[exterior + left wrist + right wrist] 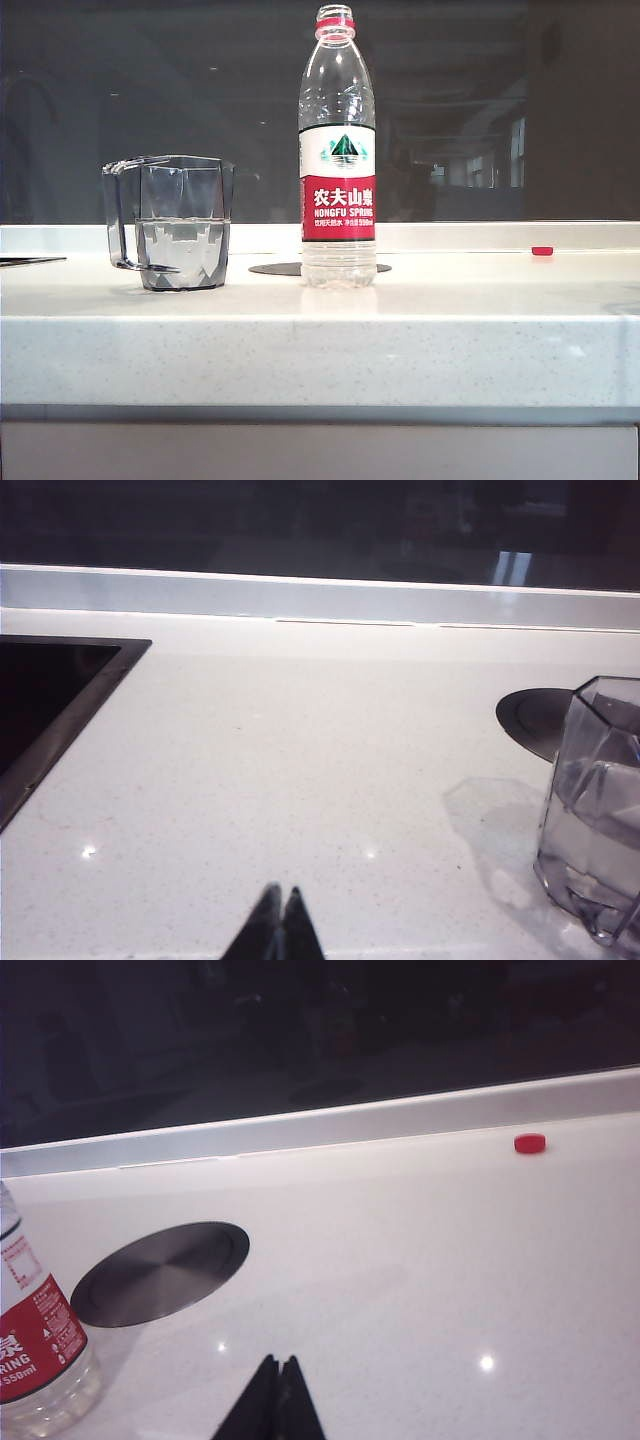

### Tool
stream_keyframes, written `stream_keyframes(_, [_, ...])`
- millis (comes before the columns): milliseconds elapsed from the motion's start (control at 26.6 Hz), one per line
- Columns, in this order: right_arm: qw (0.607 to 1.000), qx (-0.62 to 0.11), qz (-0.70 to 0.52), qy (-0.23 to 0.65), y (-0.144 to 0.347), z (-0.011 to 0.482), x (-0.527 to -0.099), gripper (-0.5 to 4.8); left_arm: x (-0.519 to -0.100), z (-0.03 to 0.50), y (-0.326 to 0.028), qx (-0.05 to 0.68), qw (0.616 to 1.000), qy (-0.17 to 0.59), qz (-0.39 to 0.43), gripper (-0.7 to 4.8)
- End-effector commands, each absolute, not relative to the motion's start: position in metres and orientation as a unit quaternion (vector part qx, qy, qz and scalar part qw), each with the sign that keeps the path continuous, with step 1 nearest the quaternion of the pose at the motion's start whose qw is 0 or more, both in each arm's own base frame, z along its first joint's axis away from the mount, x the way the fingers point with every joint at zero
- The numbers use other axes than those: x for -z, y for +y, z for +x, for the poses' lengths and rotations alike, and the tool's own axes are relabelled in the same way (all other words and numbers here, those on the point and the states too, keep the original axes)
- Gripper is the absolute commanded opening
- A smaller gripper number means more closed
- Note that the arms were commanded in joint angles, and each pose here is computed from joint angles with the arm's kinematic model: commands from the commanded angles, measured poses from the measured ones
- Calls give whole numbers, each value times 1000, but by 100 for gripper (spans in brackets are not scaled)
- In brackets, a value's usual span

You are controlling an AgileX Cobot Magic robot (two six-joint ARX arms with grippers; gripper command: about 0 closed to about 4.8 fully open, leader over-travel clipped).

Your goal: Pick up the mineral water bottle on the table and pour water into the mug until it's half full.

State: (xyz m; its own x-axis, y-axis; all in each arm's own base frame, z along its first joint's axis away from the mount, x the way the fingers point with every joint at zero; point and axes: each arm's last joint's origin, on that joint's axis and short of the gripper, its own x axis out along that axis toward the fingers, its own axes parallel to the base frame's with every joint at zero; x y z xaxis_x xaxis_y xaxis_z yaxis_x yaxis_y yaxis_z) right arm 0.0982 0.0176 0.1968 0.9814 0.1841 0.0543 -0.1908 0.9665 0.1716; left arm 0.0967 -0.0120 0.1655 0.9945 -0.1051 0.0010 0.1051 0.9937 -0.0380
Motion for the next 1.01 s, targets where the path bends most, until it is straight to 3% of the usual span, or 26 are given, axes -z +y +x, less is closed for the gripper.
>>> stream_keyframes(38, [992,-95,77,-43,12,96,-198,-1,-167,97,-12,55,998,-6,-19,-4])
stream_keyframes(1015, [998,7,30,-48,-5,96,-175,-1,-167,97,-12,55,998,-6,-19,-4])
